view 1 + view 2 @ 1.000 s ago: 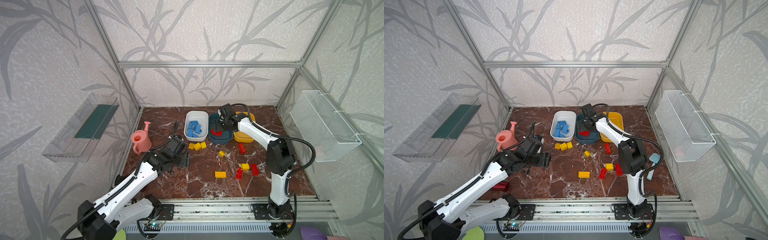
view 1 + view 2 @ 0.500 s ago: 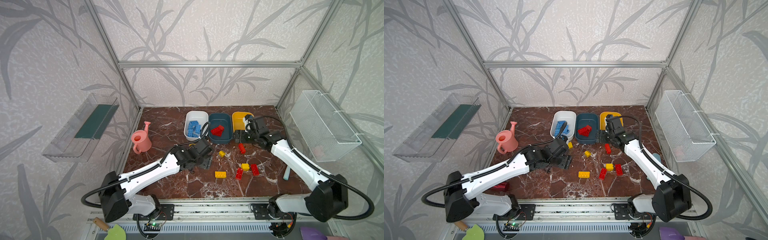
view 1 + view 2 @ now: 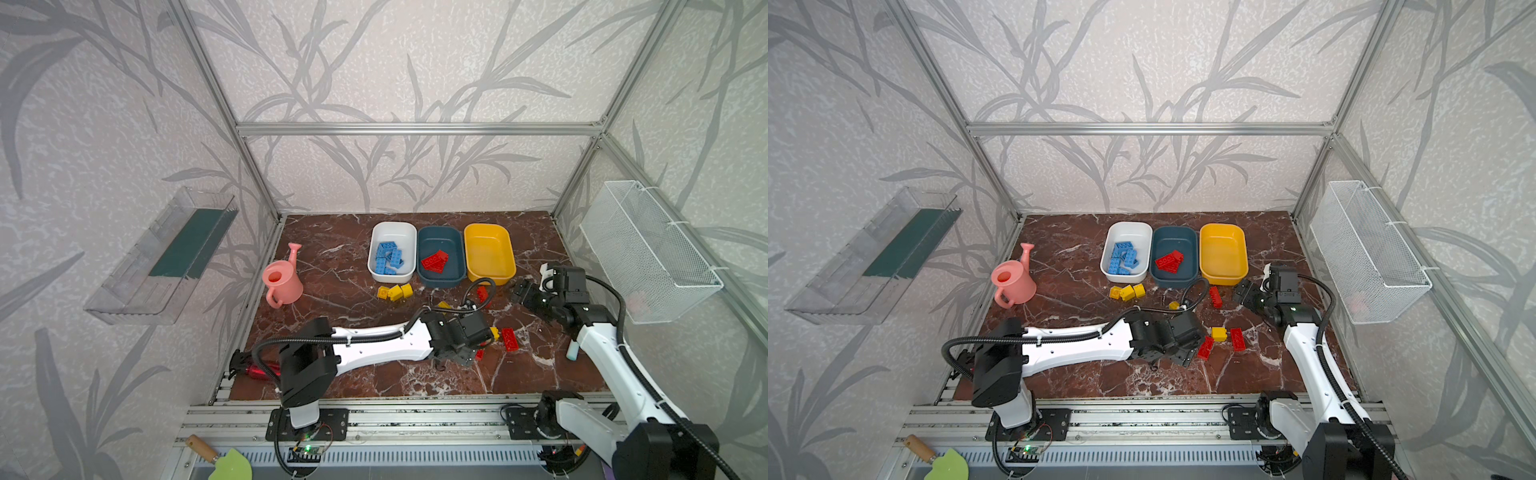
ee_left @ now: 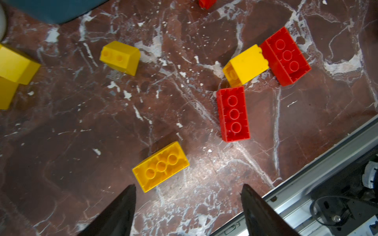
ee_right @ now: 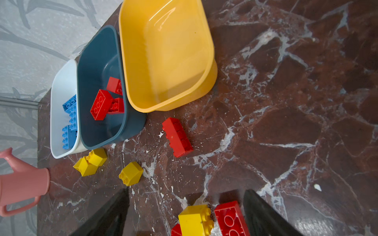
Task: Sort the legos into containers by color
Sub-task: Pick up the lego from the center of the table.
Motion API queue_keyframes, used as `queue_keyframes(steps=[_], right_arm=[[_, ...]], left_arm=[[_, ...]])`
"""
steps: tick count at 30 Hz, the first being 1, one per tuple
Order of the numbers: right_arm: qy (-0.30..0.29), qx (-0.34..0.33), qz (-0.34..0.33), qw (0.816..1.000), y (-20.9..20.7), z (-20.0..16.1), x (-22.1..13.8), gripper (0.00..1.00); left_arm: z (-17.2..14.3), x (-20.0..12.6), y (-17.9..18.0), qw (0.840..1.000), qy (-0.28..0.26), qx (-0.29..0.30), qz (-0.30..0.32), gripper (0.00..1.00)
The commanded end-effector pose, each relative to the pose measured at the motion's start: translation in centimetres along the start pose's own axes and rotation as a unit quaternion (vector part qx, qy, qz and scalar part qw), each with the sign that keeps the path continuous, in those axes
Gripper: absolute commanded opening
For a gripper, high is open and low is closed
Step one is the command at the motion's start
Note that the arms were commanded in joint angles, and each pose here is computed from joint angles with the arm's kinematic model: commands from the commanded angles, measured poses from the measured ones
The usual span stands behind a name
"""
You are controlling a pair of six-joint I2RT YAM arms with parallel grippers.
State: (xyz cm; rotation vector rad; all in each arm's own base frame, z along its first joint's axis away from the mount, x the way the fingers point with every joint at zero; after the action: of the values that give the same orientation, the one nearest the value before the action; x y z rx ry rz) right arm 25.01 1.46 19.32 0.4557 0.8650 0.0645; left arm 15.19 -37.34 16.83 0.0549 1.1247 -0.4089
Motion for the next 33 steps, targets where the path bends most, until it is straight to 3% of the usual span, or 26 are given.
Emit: queue_keyframes(steps=[1,13,22,25,33], right_arm=[[-0.016,0.028,0.033,0.999,-0.1,0.3,-0.3,0.89],[-0.045,0.079,0.037,0.995,-2.1,0.4,-0.1,0.89],[-0.048,0.077,0.040,0.995,-2.1,0.1,-0.1,0.89],[-0.049,0.077,0.043,0.995,-2.1,0.1,-0.1,0.89],[-0.054,0.071,0.045,0.995,-2.0,0.1,-0.4,0.89]], left_arm=[[-0.2,1.0,-1.3,1.000,0.006,-0.005,0.006,0.81],[-1.6,5.1,-4.0,0.998,0.052,0.010,0.017,0.80],[-1.6,7.2,-5.4,0.997,0.067,0.033,0.020,0.69],[-1.5,7.7,-5.7,0.996,0.071,0.037,0.025,0.64],[-1.3,8.6,-5.8,0.996,0.073,0.040,0.038,0.37]])
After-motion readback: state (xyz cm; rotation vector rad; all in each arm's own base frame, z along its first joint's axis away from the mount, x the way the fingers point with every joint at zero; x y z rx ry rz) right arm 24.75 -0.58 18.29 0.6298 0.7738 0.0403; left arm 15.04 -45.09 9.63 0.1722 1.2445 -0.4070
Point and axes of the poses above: each gripper's point midway between its finger pads, its own x axis out along the fingers, its own y axis along the line the jaws close on, z = x × y, the point moved 7 cm from there along -x, back along the fingers, and after that the axes turned 11 degrees about -x, right-handed, at the moved point
